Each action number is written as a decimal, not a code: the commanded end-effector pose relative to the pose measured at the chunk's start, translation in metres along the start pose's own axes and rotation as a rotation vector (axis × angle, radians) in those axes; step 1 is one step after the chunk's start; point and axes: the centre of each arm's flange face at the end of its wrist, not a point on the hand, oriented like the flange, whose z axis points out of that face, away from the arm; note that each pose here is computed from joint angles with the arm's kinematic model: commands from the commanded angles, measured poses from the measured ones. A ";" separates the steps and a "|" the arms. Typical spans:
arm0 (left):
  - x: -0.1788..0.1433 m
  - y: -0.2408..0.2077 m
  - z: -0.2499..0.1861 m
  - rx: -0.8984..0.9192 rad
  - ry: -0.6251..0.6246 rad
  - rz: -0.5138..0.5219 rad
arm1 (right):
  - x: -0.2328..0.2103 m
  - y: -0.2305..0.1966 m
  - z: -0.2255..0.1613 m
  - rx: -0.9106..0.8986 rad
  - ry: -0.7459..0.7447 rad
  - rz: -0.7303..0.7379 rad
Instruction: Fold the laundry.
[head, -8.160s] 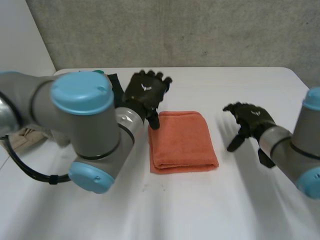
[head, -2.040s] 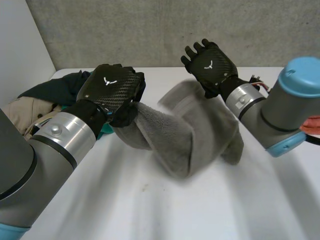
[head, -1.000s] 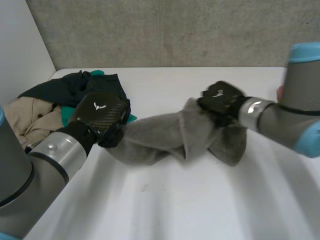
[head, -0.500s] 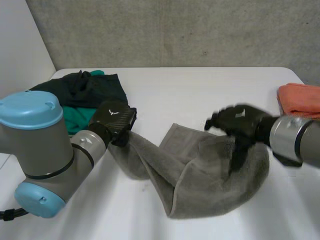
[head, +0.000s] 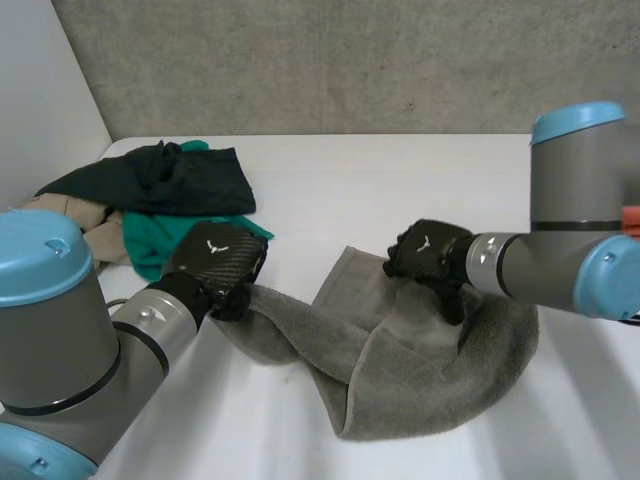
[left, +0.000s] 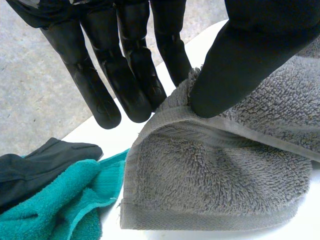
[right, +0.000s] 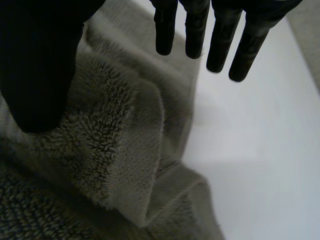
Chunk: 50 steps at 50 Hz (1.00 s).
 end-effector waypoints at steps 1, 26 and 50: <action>-0.004 -0.002 0.007 0.009 -0.012 0.000 | -0.008 0.019 0.016 -0.098 -0.009 -0.004; -0.122 -0.174 0.125 0.704 -0.589 0.250 | 0.229 -0.074 -0.106 0.682 1.328 -0.068; -0.059 -0.009 0.135 0.292 -0.360 0.240 | 0.137 0.084 -0.013 0.371 0.847 0.298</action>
